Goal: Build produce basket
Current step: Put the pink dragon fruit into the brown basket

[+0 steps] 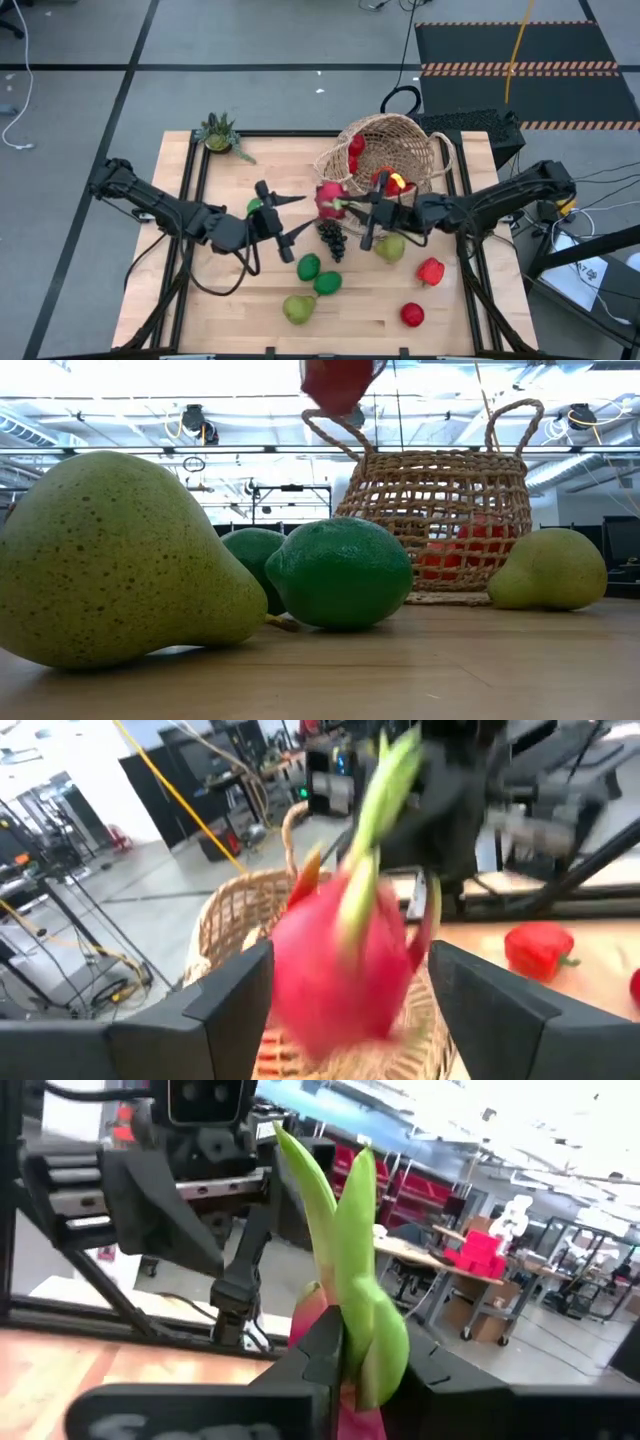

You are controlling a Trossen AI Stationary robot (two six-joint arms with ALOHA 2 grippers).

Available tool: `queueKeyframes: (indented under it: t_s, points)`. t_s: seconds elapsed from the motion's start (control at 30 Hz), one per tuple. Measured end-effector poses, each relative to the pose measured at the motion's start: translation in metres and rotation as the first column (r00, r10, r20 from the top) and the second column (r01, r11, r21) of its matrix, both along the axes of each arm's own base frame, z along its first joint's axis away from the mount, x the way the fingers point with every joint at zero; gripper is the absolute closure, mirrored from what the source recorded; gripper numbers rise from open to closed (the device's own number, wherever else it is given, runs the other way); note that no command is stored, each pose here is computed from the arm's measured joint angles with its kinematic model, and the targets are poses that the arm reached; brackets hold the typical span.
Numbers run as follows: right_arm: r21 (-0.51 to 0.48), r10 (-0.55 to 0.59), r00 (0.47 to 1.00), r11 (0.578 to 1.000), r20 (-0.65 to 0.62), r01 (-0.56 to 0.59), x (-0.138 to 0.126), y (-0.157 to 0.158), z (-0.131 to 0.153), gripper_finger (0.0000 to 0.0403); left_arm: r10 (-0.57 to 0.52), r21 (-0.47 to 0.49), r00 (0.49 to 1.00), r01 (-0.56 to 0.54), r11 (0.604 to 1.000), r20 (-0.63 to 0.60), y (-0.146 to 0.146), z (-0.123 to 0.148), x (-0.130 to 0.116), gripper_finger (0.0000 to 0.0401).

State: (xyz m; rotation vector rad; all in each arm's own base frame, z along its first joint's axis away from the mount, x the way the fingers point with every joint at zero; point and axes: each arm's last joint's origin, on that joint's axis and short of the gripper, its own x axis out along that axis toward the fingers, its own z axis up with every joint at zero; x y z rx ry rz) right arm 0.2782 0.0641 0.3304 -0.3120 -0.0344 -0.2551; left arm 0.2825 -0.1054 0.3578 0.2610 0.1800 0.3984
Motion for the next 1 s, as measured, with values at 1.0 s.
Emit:
queueKeyframes:
  t_s: [1.0]
  points:
    - [0.085, -0.205, 0.904, 0.963, -0.374, 0.254, -0.059, -0.112, 0.077, 0.0368, -0.068, -0.071, 0.990, 0.060, 0.996, -0.125, 0.010, -0.015, 0.002, 0.0236]
